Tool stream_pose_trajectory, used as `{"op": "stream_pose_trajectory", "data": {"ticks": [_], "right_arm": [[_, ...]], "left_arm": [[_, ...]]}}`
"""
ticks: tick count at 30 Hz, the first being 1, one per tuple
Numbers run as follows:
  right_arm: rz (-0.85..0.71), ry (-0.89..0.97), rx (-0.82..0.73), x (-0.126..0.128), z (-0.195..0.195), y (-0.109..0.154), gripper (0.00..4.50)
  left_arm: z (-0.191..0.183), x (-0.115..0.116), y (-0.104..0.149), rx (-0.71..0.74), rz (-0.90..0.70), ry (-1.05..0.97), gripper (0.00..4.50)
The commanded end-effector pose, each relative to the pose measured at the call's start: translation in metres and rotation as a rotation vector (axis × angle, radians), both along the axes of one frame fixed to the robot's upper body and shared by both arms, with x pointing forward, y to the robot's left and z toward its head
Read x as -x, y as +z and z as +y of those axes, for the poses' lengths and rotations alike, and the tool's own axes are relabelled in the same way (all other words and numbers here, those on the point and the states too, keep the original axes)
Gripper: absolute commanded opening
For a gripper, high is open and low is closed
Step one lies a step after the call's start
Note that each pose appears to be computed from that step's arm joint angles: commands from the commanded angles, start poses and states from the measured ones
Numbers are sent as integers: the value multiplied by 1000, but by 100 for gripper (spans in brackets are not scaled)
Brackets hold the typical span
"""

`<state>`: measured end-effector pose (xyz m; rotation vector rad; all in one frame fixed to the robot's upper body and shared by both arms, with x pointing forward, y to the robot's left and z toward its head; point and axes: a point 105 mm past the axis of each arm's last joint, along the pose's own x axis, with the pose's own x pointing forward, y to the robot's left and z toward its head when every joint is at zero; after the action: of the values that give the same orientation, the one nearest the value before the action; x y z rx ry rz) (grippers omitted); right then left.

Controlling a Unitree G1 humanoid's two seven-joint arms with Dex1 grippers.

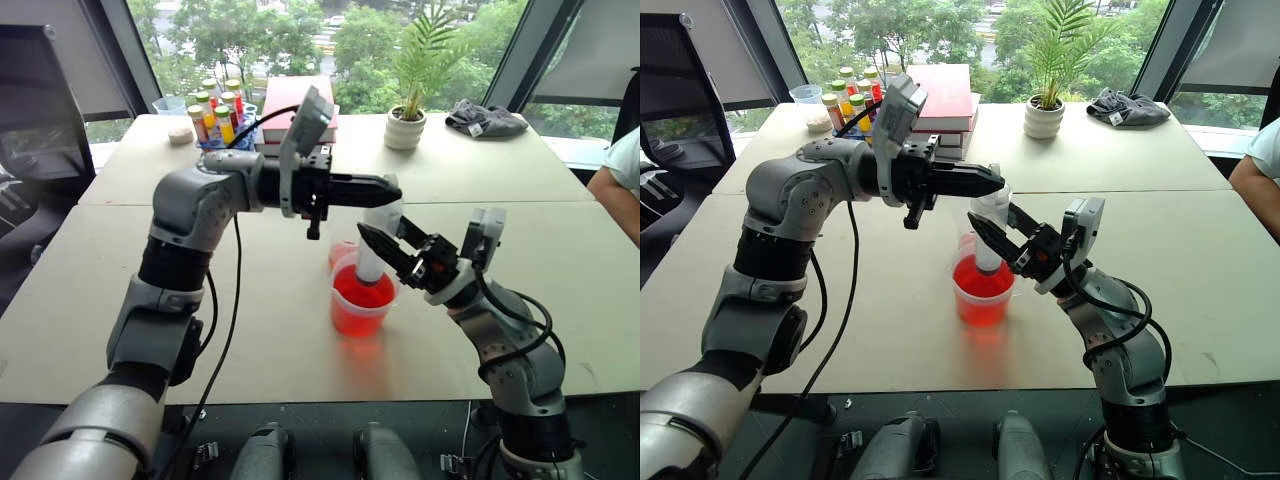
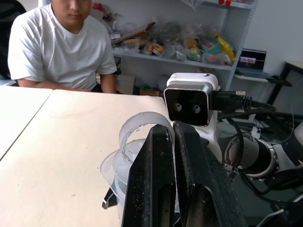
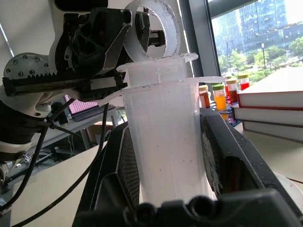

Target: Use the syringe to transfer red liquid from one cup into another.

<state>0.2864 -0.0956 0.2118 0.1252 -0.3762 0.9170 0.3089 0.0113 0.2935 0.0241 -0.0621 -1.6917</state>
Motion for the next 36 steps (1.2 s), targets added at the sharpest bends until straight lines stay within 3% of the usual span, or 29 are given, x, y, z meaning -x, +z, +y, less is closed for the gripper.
{"op": "stream_pose_trajectory", "data": {"ticks": [1,17,25,34,36], "right_arm": [[57,57,26,4,9,-15,142],[67,62,37,5,8,-19,142],[-22,44,36,4,3,9,142],[-93,32,5,6,-3,45,142],[-94,33,2,7,-4,48,142]], "left_arm": [[10,1,48,104,-174,42,7],[16,-5,60,130,-220,72,7],[15,-2,47,99,-171,43,7],[24,-7,24,54,-130,68,419],[30,-9,20,44,-128,88,419]]}}
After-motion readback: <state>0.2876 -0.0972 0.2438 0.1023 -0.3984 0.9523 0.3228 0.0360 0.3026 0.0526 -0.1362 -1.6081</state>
